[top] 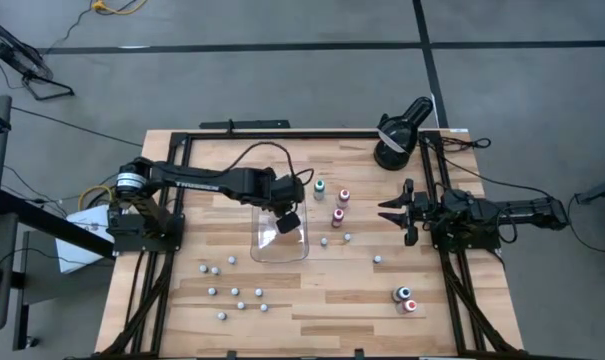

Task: Pick & Place food coloring
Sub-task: Put the top small black food coloring bottle into the transparent bin, then put the top small green food coloring bottle into the transparent bin

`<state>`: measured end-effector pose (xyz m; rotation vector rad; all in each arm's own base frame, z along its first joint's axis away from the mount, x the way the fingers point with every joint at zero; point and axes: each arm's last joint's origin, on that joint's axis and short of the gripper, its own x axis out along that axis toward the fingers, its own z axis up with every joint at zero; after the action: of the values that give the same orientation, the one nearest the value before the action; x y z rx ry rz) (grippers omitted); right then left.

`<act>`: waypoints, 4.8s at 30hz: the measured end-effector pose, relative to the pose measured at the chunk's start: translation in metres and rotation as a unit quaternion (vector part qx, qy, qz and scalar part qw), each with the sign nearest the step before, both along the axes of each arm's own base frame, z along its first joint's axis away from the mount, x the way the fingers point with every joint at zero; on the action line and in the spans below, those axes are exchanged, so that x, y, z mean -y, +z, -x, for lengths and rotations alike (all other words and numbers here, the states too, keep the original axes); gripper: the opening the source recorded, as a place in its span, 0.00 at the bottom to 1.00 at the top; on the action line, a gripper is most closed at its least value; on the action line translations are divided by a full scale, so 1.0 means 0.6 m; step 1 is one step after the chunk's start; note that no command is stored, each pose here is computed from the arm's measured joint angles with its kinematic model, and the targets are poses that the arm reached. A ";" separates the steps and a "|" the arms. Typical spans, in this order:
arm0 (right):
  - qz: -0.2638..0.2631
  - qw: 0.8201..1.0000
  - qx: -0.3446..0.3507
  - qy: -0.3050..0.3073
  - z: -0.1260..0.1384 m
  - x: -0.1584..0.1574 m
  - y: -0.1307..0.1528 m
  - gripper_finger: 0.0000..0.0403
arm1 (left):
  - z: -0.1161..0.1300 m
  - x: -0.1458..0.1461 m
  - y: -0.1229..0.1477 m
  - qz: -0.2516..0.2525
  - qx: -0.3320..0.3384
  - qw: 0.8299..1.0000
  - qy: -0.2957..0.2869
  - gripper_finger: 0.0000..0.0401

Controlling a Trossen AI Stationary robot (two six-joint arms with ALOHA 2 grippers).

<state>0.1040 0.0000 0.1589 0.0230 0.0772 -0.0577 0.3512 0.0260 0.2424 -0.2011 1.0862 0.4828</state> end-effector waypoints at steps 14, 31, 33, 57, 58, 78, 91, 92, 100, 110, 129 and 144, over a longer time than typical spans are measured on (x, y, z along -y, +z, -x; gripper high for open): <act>0.000 1.000 0.000 0.000 0.000 0.000 0.000 0.28 | 0.036 -0.003 -0.104 -0.006 -0.017 0.998 0.052 0.11; 0.000 1.000 0.000 0.000 0.000 0.000 0.000 0.28 | 0.044 -0.002 -0.124 -0.050 -0.026 0.998 0.020 0.13; 0.000 1.000 0.000 0.000 0.000 0.000 0.000 0.28 | 0.044 -0.002 -0.124 -0.050 -0.026 0.998 0.019 0.13; 0.000 1.000 0.000 0.000 0.000 0.000 0.000 0.28 | 0.041 -0.002 -0.123 -0.038 -0.011 0.999 0.036 0.27; 0.000 1.000 0.000 0.000 0.000 0.000 0.000 0.28 | 0.041 -0.002 -0.123 -0.035 -0.010 0.999 0.035 0.27; 0.000 1.000 0.000 0.000 0.000 0.000 0.000 0.28 | 0.026 0.001 -0.102 -0.021 0.005 1.000 -0.008 0.27; 0.000 1.000 0.000 0.000 0.000 0.000 0.000 0.28 | 0.053 0.020 -0.012 -0.035 0.079 0.995 -0.044 0.27; 0.000 1.000 0.000 0.000 0.000 0.000 0.000 0.28 | 0.058 0.024 -0.002 -0.037 0.085 0.994 -0.057 0.27; 0.000 1.000 0.000 0.000 0.000 0.000 0.000 0.28 | 0.105 0.065 0.066 -0.090 0.100 0.961 -0.242 0.27; 0.000 1.000 0.000 0.000 0.000 0.000 0.000 0.28 | 0.162 0.115 0.072 -0.043 0.021 0.912 -0.408 0.27; 0.000 1.000 0.000 0.000 0.000 0.000 0.000 0.28 | 0.239 0.209 0.044 0.048 -0.041 0.910 -0.410 0.27; 0.000 1.000 0.000 0.000 0.000 0.000 0.000 0.28 | 0.265 0.211 -0.062 0.016 -0.072 0.923 -0.376 0.27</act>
<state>0.1041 0.0000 0.1589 0.0229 0.0777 -0.0579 0.1919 -0.1008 0.2051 0.2315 1.2199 -0.2176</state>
